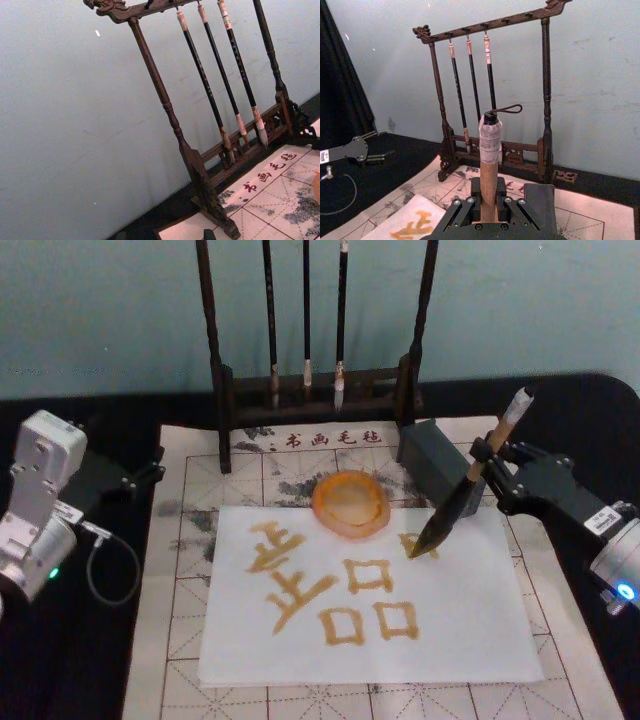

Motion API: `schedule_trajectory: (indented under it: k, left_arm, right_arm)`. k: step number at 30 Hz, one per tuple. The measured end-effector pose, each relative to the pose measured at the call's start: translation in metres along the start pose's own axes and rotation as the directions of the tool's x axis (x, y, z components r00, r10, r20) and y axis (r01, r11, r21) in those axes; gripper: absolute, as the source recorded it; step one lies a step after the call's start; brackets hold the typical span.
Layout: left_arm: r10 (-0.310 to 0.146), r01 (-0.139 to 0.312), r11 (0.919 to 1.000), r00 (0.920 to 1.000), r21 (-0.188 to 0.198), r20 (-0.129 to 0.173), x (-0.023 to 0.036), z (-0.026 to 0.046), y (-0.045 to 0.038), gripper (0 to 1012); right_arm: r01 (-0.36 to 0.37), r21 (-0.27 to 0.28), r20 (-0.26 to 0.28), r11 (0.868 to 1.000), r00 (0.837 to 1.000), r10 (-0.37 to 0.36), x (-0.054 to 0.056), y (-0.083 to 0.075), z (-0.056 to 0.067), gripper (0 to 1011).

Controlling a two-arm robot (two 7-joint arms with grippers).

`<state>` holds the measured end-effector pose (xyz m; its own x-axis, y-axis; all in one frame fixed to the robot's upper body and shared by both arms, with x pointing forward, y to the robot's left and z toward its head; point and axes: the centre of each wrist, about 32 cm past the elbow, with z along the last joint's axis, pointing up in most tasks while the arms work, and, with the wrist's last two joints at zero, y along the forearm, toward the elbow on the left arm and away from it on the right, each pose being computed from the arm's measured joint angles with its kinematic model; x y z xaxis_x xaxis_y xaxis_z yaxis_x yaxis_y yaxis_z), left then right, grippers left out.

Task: Pick up the brush from the inkstone, write on the paper, then place the brush back to its original position.

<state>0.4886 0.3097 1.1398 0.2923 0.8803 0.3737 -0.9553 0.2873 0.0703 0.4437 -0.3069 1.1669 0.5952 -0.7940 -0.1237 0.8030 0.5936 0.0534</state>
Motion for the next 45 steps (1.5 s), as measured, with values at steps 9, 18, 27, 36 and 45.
schedule_trajectory:
  k: [9,18,27,36,45]
  left_arm:
    - [0.0,0.0,1.0,1.0,0.0,0.0,0.0,0.0,0.0,1001]
    - [0.0,0.0,1.0,1.0,0.0,0.0,0.0,0.0,0.0,1001]
    - [0.0,0.0,1.0,1.0,0.0,0.0,0.0,0.0,0.0,1001]
    - [0.0,0.0,1.0,1.0,0.0,0.0,0.0,0.0,0.0,1001]
    - [0.0,0.0,1.0,1.0,0.0,0.0,0.0,0.0,0.0,1001]
  right_arm:
    - [-0.002,-0.003,0.0,1.0,1.0,0.002,-0.001,0.0,-0.001,198]
    - [-0.005,-0.008,0.005,1.0,1.0,0.005,-0.001,-0.002,-0.001,198]
    - [-0.001,-0.007,0.017,1.0,1.0,0.001,0.0,-0.005,0.0,198]
    - [0.004,-0.005,0.022,1.0,1.0,-0.004,0.001,-0.008,0.002,198]
    - [0.008,-0.008,0.024,1.0,1.0,-0.008,0.003,-0.01,0.002,198]
